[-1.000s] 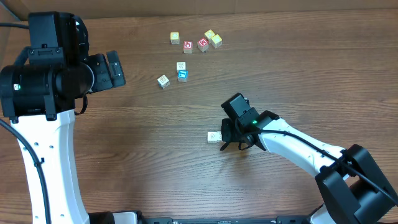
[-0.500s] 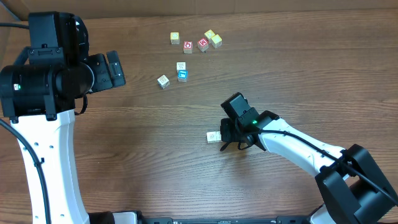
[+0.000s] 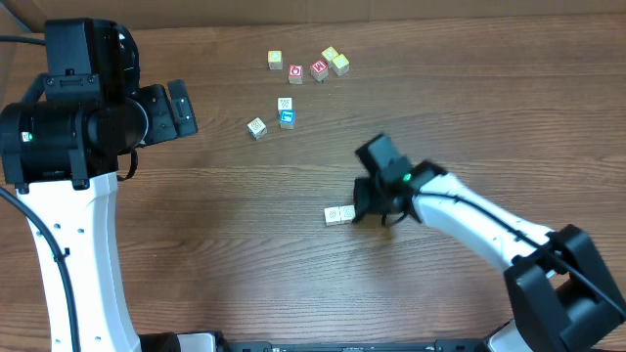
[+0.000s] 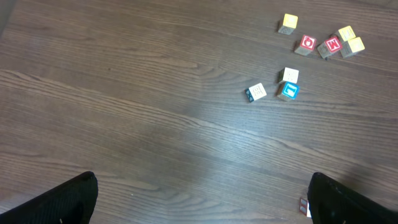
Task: Flip 4 blocks
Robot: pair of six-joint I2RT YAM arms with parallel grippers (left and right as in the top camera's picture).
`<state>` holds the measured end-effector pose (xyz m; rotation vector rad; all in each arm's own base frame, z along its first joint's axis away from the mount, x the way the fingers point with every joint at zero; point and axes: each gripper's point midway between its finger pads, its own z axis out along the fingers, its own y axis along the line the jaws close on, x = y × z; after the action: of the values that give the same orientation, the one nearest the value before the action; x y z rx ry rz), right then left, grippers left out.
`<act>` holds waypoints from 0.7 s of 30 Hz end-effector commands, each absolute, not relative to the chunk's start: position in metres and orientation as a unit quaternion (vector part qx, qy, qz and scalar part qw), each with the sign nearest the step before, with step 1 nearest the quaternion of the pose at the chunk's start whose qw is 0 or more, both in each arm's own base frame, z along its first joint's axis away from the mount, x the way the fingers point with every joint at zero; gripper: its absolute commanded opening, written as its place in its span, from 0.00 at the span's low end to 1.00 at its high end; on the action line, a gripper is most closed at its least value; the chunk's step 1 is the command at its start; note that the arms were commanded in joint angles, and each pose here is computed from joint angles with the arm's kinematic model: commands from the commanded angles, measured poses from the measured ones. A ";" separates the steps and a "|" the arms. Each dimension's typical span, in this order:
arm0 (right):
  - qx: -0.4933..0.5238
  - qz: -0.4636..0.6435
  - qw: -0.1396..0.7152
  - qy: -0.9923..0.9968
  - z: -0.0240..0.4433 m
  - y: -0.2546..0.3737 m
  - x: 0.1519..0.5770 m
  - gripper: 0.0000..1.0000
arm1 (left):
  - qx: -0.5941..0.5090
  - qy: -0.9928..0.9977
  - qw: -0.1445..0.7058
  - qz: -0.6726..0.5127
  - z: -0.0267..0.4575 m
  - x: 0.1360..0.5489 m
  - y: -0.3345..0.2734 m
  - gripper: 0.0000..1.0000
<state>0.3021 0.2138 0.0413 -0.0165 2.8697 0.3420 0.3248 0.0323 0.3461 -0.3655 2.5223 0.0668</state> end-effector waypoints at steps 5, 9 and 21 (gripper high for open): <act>0.041 0.127 0.210 0.968 0.109 0.182 0.378 0.95 | -0.147 0.943 0.297 0.026 0.349 0.326 0.033 1.00; 0.068 0.082 0.229 0.968 0.108 0.136 0.396 1.00 | -0.146 0.943 0.297 0.026 0.349 0.326 0.033 1.00; 0.166 0.031 0.243 0.955 0.108 0.042 0.416 1.00 | -0.129 0.929 0.344 0.048 0.365 0.343 0.040 1.00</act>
<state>0.4125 0.0483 0.1021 0.4529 2.6320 0.1049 0.3439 0.0371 0.3607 -0.3590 2.4226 0.0838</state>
